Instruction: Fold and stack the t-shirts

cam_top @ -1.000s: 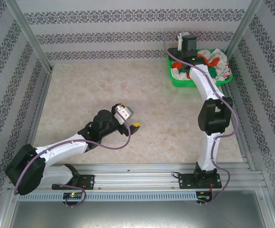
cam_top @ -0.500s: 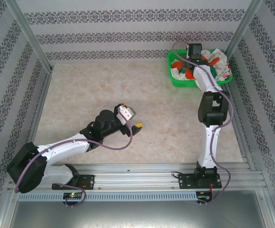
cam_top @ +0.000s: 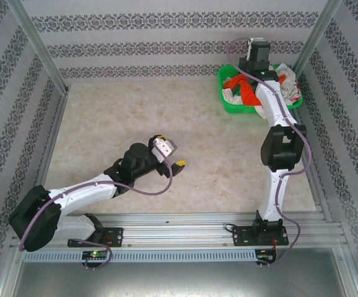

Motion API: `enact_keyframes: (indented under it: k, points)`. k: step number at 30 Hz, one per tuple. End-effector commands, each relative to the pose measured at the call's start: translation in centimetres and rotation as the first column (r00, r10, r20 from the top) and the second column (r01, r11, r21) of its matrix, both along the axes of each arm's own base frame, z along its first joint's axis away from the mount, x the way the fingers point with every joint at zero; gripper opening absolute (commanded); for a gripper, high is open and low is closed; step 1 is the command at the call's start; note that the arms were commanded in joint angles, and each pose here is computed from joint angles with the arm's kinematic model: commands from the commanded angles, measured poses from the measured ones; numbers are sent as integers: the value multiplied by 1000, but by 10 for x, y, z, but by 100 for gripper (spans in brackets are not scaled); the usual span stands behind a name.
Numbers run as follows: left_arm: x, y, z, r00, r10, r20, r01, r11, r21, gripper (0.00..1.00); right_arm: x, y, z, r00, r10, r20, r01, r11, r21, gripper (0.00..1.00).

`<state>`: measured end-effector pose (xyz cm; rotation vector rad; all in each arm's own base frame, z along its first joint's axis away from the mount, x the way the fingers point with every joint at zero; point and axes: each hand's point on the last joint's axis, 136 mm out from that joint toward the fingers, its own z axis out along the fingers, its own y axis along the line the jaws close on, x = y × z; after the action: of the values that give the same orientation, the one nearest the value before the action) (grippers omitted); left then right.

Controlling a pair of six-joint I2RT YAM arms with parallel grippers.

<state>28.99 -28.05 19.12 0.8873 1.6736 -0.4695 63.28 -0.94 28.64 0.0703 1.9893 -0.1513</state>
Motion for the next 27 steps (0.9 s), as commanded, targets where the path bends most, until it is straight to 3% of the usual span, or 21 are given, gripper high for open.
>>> enact_keyframes:
  k: [1,4,7,11,17,19,22,24,26,27]
  points:
    - [-3,-4,20,999,-1,48,3,998,-57,100,-4,8,34,998,36,58,-36,999,5,5]
    - [-4,-3,20,999,4,48,-1,998,-56,100,0,6,13,999,36,5,-36,999,0,50]
    - [-4,-2,20,999,9,47,-6,998,-60,100,3,2,-22,997,24,-68,-23,1000,17,57]
    - [-5,-2,20,999,2,42,1,998,-60,100,4,1,-55,990,22,-137,-15,999,50,59]
    - [-5,-6,23,999,-16,43,18,998,-55,100,10,3,-78,984,36,-173,-25,997,67,57]
    - [-6,-8,25,999,-29,41,31,998,-61,100,11,3,-81,982,36,-186,-24,998,65,50]
    - [-7,-9,29,998,-34,43,38,996,-84,100,12,3,-82,980,41,-194,-29,997,66,34]
    - [-7,-9,28,999,-33,39,36,995,-90,100,11,2,-80,980,39,-196,-26,997,69,14]
    - [-8,-9,26,999,-31,36,34,996,-88,100,9,3,-74,981,41,-189,-28,997,69,0]
    - [-8,-8,27,999,-29,37,33,995,-90,100,8,3,-68,983,42,-179,-30,997,69,0]
